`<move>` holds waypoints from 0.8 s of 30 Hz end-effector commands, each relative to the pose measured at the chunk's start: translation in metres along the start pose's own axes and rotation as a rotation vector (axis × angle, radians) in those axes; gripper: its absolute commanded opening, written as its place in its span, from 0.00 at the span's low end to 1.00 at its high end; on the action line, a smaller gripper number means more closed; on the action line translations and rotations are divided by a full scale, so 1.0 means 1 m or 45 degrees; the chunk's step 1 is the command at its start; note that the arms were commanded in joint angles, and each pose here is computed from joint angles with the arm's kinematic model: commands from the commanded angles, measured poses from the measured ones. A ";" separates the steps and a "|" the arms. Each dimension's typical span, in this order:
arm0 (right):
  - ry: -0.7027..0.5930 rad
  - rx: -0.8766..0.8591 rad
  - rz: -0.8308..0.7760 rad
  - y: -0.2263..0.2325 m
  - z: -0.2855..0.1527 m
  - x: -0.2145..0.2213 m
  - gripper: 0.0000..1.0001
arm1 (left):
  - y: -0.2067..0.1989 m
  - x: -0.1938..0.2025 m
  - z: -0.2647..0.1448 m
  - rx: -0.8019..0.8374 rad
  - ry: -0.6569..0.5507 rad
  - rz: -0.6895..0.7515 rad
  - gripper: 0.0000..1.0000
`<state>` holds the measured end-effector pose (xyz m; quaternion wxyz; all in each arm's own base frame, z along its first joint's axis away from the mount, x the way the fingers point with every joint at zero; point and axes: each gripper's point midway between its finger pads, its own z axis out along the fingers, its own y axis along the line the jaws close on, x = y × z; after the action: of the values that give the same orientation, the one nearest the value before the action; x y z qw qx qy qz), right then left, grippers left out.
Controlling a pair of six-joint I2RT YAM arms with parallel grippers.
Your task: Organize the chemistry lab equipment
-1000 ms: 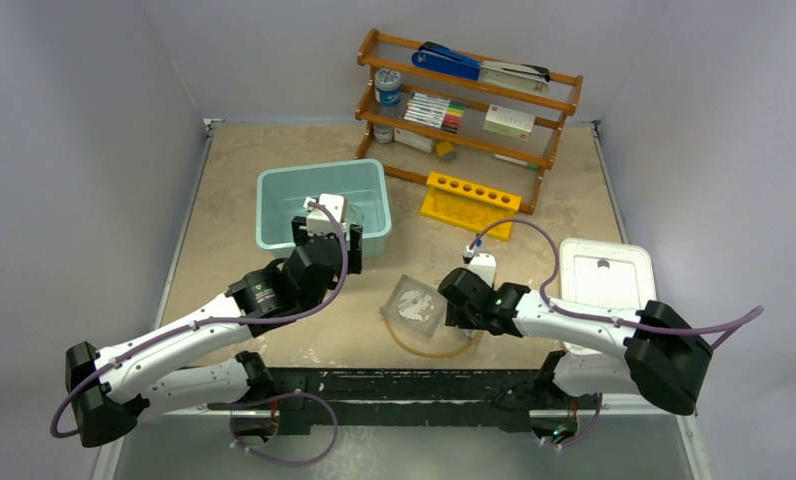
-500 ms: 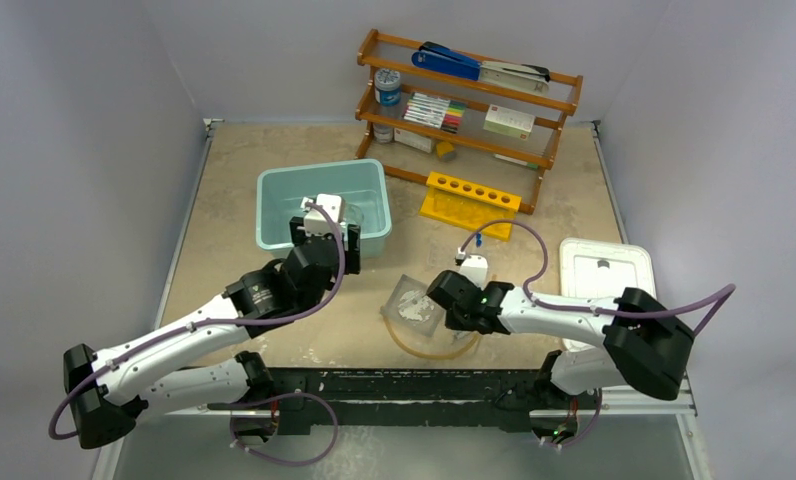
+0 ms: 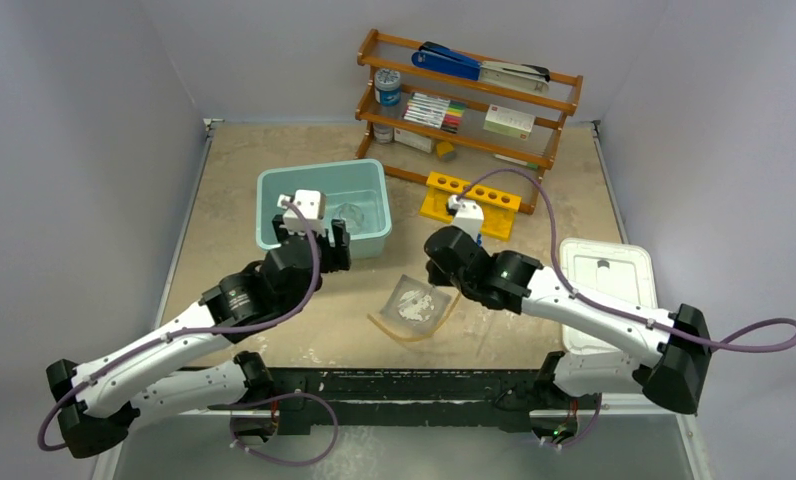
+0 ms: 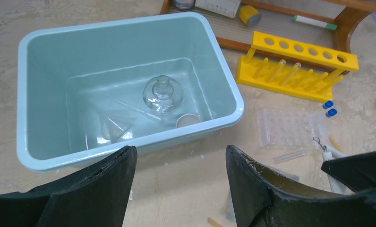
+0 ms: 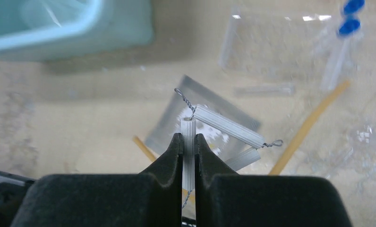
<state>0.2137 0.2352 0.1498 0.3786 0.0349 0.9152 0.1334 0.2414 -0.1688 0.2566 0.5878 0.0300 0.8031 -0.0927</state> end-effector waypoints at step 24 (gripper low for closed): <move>-0.401 -0.416 -0.421 0.210 0.100 -0.176 0.00 | 0.067 -0.046 -0.048 -0.232 -0.166 -0.183 0.68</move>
<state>0.3881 0.3993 0.2323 0.5089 -0.1229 0.8335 0.1763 0.2227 -0.1052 0.2904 0.6179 -0.0510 0.7820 -0.0637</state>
